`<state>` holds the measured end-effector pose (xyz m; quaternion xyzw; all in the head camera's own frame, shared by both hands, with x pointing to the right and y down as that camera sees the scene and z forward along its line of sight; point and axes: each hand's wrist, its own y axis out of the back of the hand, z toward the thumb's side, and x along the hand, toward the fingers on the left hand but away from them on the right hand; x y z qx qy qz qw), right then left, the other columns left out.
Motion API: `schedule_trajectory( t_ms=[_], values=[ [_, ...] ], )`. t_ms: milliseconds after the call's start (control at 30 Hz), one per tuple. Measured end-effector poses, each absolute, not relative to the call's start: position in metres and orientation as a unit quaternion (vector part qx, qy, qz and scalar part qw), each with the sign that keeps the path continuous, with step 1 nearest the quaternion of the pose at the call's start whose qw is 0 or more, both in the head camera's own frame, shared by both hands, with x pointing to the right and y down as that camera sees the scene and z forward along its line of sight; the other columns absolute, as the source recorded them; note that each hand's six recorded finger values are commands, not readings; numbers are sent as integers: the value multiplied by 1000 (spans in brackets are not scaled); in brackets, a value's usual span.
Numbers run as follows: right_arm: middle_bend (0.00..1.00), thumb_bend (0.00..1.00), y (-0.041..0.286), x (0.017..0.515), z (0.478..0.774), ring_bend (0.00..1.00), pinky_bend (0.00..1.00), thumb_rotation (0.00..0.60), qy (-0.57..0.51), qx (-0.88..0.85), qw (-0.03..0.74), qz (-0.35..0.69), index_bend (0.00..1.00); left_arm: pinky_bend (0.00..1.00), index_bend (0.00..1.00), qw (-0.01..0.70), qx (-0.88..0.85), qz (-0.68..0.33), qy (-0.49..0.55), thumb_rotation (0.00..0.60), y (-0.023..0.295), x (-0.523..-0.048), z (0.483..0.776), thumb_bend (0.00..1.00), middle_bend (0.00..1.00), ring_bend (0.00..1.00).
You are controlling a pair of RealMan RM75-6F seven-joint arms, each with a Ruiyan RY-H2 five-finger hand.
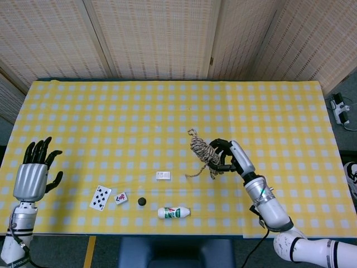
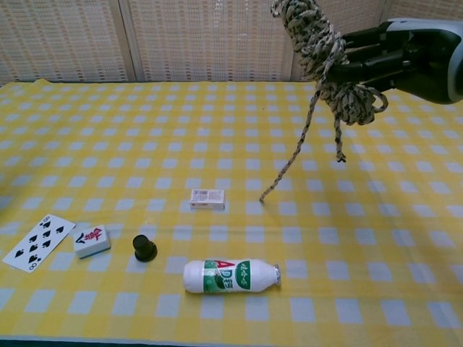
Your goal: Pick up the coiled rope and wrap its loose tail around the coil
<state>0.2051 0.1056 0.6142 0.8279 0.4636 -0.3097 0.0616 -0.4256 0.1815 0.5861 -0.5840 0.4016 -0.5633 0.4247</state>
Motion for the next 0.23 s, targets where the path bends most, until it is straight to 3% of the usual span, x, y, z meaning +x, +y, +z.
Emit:
schedule_trajectory(
  t_ms=[233],
  values=[
    [694, 693, 109, 208, 613, 782, 685, 600, 460, 830, 66, -309, 815, 0, 320, 417, -552, -589, 418, 600, 222, -463, 565, 376, 61, 34]
  ],
)
